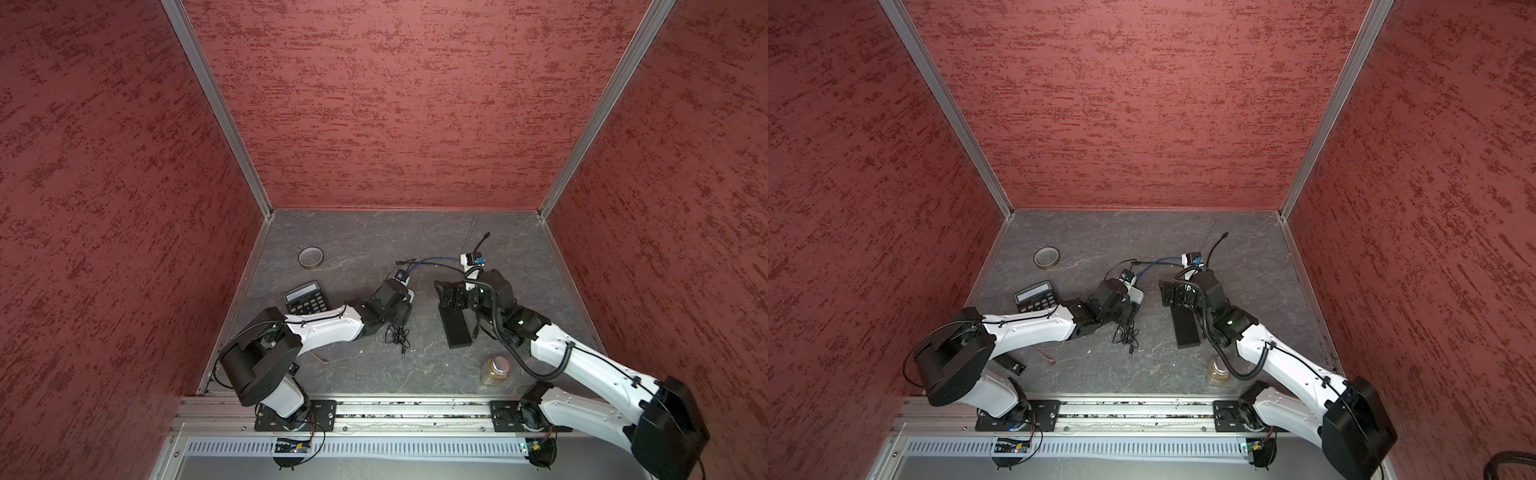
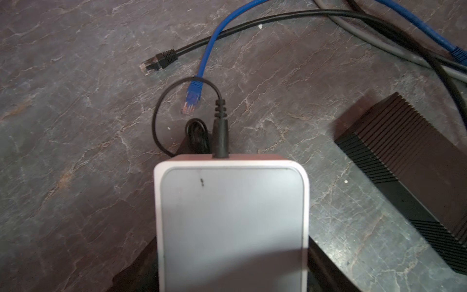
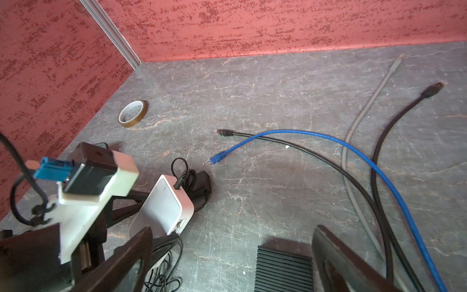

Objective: Insert the plug into the switch port

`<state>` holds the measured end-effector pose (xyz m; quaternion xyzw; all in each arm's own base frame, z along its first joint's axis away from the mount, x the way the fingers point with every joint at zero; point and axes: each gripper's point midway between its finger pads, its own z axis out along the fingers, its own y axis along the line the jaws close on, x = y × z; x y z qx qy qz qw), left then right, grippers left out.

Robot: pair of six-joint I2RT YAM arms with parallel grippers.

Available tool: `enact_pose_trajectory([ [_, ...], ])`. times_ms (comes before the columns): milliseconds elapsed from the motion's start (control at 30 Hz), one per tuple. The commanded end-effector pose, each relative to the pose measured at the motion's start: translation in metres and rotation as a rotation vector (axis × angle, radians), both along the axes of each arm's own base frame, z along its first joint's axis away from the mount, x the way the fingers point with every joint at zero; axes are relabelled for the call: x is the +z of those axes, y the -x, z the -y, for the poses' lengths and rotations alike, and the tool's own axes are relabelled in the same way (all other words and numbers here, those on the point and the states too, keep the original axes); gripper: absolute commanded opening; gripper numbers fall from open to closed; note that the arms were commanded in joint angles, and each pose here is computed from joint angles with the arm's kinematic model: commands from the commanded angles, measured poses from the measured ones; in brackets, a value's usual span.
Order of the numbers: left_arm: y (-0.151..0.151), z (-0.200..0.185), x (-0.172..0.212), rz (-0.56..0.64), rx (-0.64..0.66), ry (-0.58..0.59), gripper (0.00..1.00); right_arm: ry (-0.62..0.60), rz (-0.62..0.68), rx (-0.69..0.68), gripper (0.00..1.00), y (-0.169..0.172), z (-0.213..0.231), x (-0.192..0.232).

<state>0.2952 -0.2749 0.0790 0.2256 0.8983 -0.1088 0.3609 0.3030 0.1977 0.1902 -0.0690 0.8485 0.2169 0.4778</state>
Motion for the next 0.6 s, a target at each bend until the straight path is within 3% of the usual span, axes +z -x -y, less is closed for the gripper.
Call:
enact_pose_trajectory([
  [0,-0.003,0.027,0.024,0.006,-0.037,0.081,0.42,-0.014,0.005,-0.027,0.99,-0.004,0.004,0.0],
  [200,0.005,0.058,0.033,-0.045,-0.091,0.107,0.42,0.005,-0.004,-0.105,0.99,-0.008,0.021,-0.001],
  [567,0.034,0.078,-0.04,-0.293,-0.055,0.065,0.39,0.009,0.048,-0.157,0.99,-0.003,0.04,0.015],
])
